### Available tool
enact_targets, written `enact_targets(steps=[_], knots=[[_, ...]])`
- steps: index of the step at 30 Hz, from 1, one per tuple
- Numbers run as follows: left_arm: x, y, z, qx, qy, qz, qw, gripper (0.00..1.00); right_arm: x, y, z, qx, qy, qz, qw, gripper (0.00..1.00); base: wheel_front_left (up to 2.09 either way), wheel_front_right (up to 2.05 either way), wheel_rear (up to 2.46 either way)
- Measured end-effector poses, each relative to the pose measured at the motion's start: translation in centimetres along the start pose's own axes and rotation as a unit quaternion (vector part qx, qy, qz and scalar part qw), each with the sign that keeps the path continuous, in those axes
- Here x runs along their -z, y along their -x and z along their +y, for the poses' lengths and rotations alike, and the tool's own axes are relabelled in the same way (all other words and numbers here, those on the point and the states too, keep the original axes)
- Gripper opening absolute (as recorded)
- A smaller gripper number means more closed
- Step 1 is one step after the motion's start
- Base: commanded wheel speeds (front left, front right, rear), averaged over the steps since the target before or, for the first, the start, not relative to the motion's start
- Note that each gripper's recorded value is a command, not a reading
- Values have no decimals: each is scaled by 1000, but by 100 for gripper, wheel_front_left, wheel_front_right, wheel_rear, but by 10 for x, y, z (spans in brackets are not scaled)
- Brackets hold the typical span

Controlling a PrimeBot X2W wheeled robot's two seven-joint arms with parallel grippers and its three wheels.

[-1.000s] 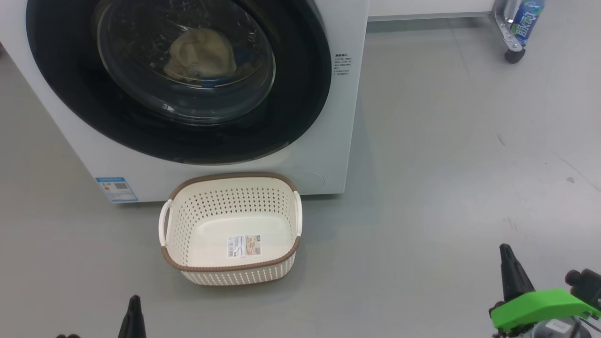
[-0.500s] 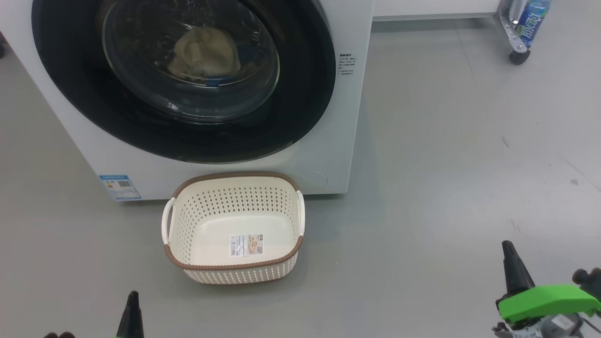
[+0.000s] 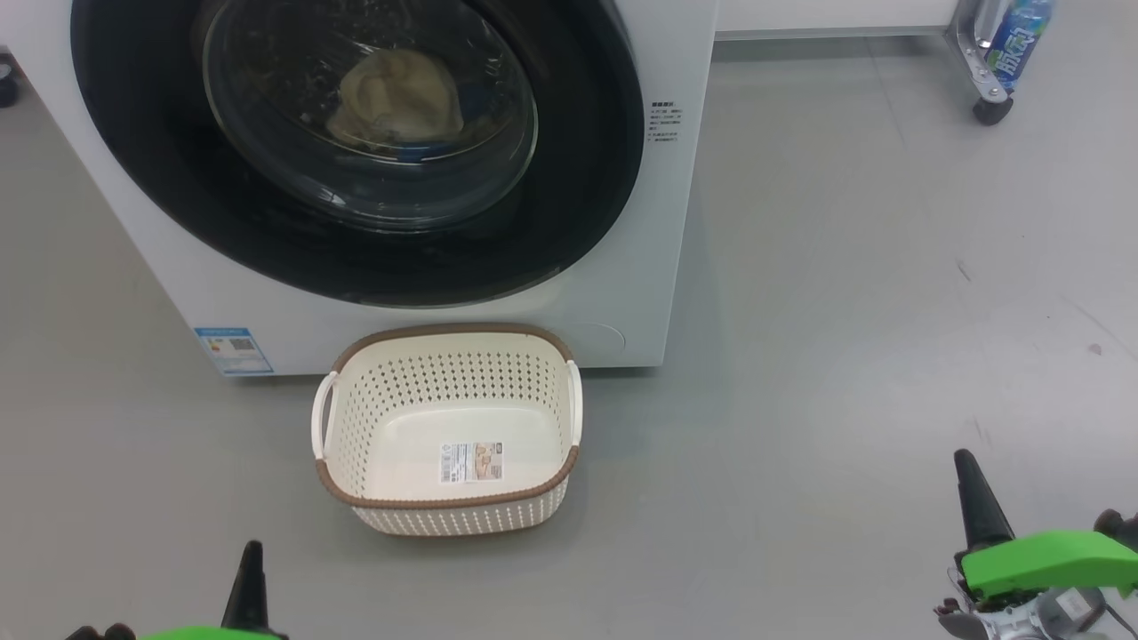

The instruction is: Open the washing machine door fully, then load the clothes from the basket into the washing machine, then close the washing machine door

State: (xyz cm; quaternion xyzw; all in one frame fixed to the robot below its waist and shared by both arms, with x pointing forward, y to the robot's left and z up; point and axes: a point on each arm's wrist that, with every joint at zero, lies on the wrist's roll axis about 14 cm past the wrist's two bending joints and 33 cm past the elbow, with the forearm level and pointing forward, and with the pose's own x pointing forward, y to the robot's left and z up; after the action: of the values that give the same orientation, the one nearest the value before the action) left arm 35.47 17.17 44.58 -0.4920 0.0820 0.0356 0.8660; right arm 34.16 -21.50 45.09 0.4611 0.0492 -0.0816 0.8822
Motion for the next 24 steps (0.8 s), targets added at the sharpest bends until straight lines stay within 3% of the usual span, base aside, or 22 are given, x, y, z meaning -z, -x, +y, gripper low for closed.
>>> enact_targets(steps=[24], knots=[[-11, -6, -6, 8, 120, -5, 993, 0, -3, -13, 13, -16, -133, 9, 991, 0, 0, 0, 0]])
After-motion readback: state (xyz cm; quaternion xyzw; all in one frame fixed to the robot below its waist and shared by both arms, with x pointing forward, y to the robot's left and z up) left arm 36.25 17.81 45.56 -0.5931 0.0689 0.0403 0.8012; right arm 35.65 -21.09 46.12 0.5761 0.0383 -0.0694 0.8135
